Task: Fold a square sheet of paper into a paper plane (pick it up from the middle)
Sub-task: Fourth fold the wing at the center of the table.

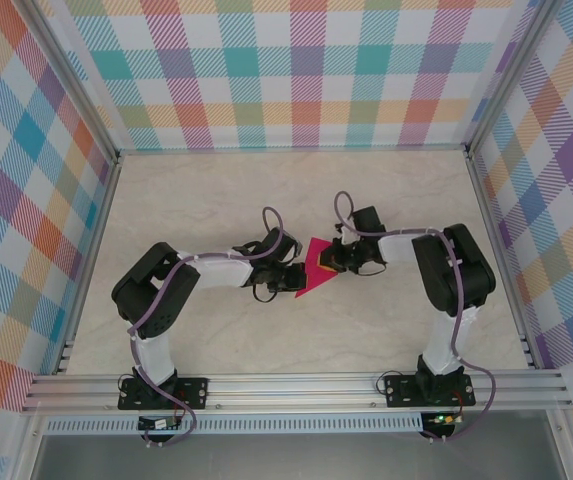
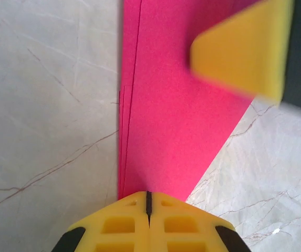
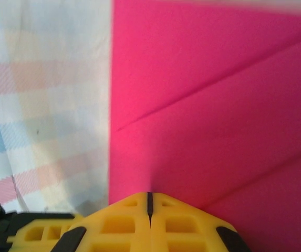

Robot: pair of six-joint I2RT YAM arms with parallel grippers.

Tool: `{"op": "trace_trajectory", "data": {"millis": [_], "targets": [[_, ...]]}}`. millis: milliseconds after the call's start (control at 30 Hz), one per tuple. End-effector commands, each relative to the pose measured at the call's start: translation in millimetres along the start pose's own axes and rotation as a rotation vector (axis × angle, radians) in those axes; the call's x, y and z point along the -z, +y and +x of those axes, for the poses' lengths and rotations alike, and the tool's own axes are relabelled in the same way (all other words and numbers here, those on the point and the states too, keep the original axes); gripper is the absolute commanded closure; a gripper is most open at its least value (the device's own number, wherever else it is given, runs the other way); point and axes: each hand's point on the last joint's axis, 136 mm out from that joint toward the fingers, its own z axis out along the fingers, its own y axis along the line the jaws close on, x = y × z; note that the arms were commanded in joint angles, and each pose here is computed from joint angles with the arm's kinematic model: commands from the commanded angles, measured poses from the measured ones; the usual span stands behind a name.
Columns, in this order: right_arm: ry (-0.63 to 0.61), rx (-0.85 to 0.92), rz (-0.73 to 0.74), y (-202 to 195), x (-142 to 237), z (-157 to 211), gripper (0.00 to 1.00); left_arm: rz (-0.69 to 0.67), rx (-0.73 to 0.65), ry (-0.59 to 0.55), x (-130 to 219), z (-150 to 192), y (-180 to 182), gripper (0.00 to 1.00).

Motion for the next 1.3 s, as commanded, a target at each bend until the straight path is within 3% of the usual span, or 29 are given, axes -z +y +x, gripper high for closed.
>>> {"op": "trace_trajectory", "data": {"millis": [0,400,533,667,800,967,1267], "targets": [[-0.091,-0.007,0.09,-27.3,5.1,-31.8,0.97,-0.266,0.065,0.212,-0.4,68.9,76.8,1.0],[-0.229,-0.161,0.133,-45.2,39.8,-94.8,0.97,-0.259,0.045,0.217,0.6,68.1,72.8,1.0],[-0.256,-0.129,0.098,-27.8,59.0,-102.4,0.96,-0.233,0.037,0.2,0.8,61.6,64.6,1.0],[-0.245,-0.083,-0.005,7.6,73.0,-86.2,0.94,-0.188,0.018,0.174,0.2,48.0,49.0,1.0],[-0.157,-0.052,-0.037,24.2,58.1,-48.9,0.94,-0.163,0.012,0.157,0.3,38.7,38.8,1.0],[-0.04,-0.046,-0.051,27.8,26.5,-14.2,0.94,-0.107,-0.006,0.113,0.9,21.6,20.8,1.0],[0.058,-0.067,-0.052,20.0,-1.7,-1.3,0.95,0.093,-0.08,-0.004,17.6,-22.1,-36.7,1.0]]}}
